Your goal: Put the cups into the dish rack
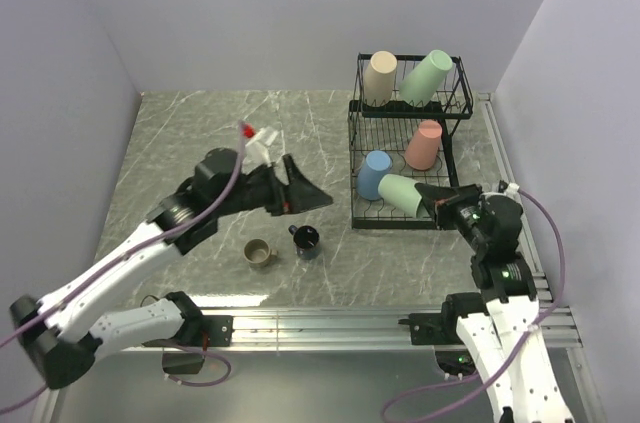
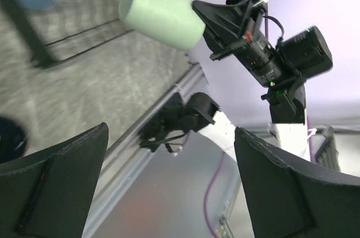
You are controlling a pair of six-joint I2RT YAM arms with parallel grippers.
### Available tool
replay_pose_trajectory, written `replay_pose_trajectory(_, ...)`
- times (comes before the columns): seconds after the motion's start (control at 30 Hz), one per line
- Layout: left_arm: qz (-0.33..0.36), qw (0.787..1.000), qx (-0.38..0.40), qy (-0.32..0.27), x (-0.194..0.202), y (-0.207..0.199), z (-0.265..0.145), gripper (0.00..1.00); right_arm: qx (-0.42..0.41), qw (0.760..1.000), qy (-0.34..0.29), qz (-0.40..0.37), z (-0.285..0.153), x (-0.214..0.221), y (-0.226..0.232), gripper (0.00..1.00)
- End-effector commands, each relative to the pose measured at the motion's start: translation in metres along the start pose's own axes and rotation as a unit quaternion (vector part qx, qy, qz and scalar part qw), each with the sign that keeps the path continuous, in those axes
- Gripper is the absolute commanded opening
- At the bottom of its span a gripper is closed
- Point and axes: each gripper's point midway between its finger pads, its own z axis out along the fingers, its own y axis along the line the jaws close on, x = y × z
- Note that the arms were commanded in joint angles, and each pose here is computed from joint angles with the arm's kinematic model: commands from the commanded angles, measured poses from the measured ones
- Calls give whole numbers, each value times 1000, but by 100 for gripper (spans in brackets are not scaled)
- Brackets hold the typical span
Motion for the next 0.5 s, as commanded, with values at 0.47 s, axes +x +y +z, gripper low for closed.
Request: replay_pose_trajectory(0.47,-25,979,194,-48,-23,-102,50,97,-255,962,87,48,-88,34,114,0)
